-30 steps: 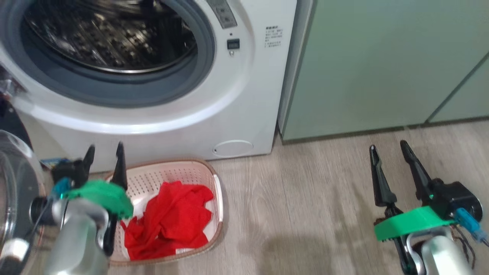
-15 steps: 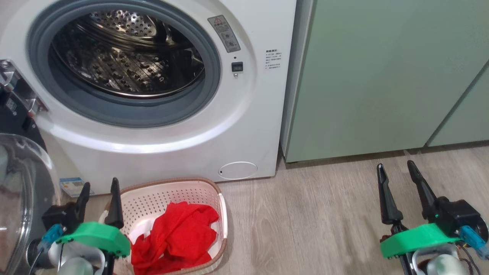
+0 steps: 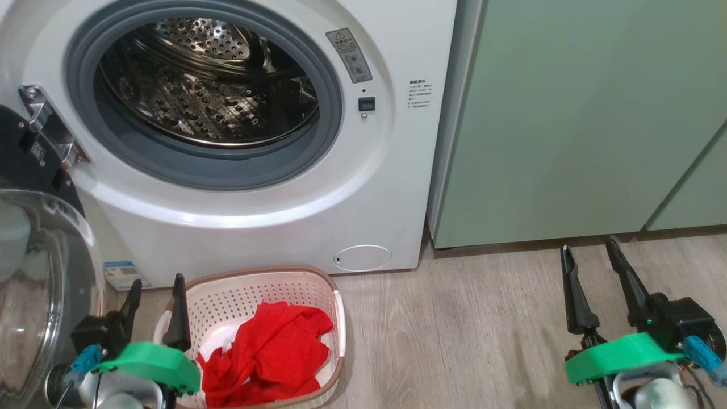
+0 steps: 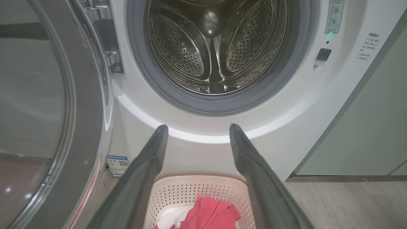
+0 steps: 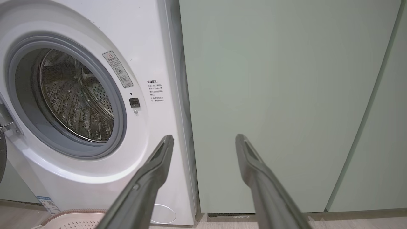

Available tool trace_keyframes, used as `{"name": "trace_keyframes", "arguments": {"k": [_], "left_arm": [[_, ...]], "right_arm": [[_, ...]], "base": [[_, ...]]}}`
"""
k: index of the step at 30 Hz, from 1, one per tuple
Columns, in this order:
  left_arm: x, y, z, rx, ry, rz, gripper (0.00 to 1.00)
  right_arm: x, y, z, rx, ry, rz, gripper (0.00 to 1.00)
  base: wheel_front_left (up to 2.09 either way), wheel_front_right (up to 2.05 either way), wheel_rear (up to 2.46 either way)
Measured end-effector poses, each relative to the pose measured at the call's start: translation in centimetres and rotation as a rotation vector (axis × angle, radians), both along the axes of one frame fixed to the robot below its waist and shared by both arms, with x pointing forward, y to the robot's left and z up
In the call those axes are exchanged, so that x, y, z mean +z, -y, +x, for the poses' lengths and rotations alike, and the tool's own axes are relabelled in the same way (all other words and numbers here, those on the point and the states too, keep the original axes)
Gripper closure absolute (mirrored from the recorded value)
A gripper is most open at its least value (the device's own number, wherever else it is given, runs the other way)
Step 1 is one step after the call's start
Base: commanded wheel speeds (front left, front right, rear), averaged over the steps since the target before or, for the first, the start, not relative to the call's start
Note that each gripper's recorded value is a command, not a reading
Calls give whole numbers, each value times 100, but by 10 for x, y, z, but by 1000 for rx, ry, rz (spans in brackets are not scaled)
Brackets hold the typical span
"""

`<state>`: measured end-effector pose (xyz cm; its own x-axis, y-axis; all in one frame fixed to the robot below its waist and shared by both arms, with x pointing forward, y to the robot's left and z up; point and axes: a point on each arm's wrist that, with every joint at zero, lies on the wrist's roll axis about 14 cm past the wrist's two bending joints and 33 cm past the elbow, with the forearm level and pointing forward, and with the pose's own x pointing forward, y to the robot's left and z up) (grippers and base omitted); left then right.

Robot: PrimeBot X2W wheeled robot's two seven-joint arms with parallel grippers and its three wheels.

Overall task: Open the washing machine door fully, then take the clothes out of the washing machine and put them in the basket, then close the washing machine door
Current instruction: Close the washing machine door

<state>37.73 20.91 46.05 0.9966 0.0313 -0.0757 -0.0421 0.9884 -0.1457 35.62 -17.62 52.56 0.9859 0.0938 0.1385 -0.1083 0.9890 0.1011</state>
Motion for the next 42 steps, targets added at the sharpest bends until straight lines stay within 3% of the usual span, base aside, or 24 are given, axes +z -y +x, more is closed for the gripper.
{"name": "trace_keyframes", "arguments": {"k": [24,42], "left_arm": [[3,4,1,-22,9,15,0],[3,2,-1,-16,11,18,0]], "right_arm": [[-6,2,-3,-9,-19,12,0],[-6,-1,-2,-1,-17,14,0]], "base": [[-8,8,0],[-176,176,0]]}}
